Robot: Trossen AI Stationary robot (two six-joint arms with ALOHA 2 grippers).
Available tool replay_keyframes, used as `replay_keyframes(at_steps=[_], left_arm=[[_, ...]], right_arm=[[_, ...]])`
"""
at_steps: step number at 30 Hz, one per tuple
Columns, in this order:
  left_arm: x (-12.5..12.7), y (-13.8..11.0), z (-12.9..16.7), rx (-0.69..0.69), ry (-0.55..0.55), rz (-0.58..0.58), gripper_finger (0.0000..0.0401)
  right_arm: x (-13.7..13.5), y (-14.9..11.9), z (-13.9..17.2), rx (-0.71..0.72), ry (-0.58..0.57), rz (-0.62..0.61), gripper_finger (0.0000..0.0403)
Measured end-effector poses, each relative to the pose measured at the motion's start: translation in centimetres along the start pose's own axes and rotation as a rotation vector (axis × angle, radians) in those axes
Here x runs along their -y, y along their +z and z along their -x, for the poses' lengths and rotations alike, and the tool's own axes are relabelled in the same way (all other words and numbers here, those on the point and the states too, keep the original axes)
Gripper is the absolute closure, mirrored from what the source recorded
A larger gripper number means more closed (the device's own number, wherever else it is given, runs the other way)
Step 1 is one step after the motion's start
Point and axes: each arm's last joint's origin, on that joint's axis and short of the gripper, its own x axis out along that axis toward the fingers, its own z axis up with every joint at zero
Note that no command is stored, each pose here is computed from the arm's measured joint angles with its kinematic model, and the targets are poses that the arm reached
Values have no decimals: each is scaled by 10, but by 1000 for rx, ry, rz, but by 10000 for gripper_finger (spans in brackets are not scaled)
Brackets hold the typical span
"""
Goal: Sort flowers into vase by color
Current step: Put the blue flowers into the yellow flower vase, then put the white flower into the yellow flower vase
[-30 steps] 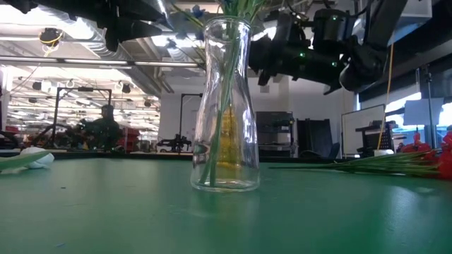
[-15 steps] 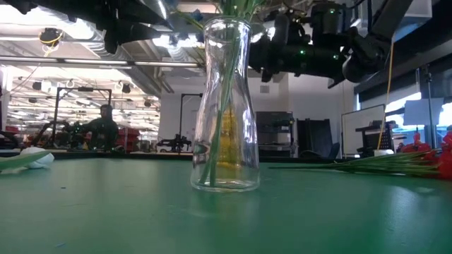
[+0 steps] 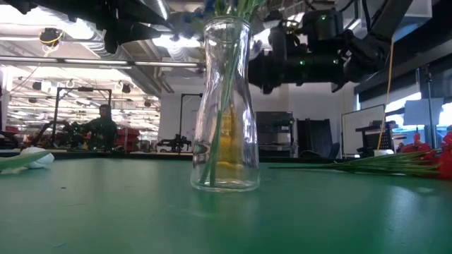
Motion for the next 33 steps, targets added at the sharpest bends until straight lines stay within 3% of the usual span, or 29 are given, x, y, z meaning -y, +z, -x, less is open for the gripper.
replay_keyframes(at_steps=[8,20,26,33], left_arm=[[0,0,0,0,0,-1,238],[0,0,0,0,0,-1,238],[0,0,0,0,0,-1,238],[0,0,0,0,0,-1,238]], right_arm=[[1,-10,0,-101,-25,-9,342],[1,-16,4,-212,-37,-16,186],[-2,5,13,-213,-32,-11,135],[-5,32,32,-239,-30,9,121]])
